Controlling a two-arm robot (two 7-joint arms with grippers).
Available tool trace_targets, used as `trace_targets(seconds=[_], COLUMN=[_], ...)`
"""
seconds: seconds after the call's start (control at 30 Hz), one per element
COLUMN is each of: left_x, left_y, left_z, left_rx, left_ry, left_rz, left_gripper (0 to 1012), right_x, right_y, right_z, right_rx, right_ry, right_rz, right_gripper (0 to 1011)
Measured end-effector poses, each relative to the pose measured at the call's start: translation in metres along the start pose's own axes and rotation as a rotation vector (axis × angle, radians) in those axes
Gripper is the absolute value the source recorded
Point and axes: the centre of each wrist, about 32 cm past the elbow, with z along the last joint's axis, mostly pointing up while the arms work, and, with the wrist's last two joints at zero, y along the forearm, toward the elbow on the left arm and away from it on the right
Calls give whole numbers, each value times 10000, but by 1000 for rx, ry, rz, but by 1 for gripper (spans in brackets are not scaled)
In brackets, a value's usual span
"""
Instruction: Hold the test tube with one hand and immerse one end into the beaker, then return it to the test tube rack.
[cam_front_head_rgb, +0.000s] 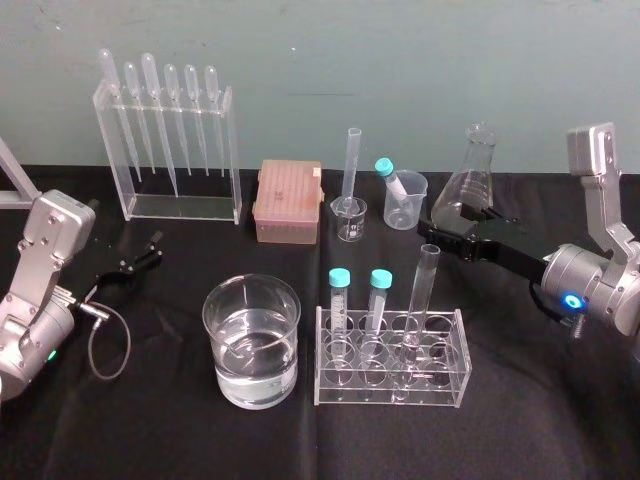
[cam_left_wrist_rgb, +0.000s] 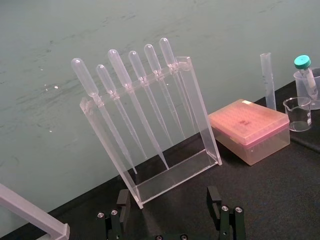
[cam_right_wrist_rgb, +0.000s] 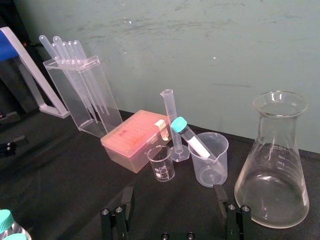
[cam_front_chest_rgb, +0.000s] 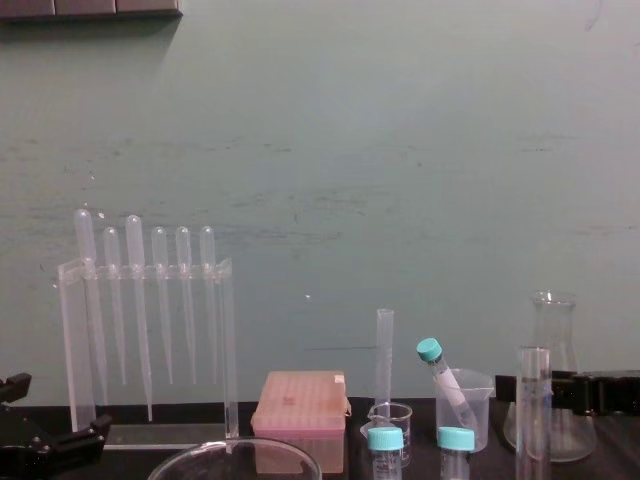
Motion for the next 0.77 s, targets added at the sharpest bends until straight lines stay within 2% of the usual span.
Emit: trace_targets(seconds=[0.77], left_x=[0], left_y=[0], left_z=[0], left_rx=[0], left_ry=[0], left_rz=[0], left_gripper=[1000], right_x=[0], right_y=[0], right_z=[0], right_rx=[0], right_ry=[0], right_rz=[0], right_gripper=[1000])
